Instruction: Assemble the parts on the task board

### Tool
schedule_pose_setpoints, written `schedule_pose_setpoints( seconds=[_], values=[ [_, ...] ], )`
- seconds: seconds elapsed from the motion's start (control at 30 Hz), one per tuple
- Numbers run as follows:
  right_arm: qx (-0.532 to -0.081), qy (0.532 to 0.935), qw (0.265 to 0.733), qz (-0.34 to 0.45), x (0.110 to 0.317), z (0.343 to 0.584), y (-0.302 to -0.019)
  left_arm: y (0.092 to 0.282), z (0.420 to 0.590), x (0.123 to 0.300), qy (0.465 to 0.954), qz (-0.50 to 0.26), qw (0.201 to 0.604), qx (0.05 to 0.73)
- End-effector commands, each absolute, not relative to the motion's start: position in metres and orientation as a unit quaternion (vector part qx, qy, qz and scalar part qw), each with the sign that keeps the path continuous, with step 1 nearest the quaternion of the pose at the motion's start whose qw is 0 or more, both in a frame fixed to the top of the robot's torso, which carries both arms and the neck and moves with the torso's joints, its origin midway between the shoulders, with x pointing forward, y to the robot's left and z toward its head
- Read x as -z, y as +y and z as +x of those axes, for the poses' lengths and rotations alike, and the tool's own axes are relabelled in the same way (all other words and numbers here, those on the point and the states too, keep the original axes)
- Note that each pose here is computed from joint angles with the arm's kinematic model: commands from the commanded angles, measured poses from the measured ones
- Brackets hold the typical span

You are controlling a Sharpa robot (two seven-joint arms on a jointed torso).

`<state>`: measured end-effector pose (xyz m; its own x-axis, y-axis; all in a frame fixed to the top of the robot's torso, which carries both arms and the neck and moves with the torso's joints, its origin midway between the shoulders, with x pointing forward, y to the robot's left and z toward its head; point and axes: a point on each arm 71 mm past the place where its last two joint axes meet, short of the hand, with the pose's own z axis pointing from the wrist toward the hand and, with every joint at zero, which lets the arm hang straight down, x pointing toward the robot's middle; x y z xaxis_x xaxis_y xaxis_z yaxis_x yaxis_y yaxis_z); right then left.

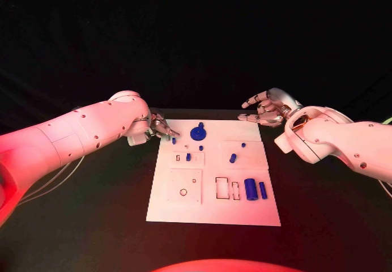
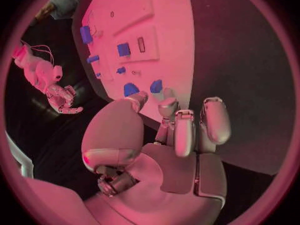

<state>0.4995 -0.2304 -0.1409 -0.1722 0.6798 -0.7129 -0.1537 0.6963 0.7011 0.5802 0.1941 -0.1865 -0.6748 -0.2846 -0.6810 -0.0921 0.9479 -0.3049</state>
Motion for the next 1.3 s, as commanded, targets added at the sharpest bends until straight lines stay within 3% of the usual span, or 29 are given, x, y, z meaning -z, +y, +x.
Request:
schedule_pose_setpoints(
  seconds=[0.03,1.3],
  values=[
    [-0.341,0.686,0.614,0.19,0.141,0.4992,-0.2294,0.1919,0.5798,0.1873,0.908,-0.101,0.386,0.126],
    [-0.341,0.689,0.611,0.189,0.1418,0.5,-0.2283,0.1871,0.5779,0.1909,0.905,-0.119,0.377,0.155]
  ],
)
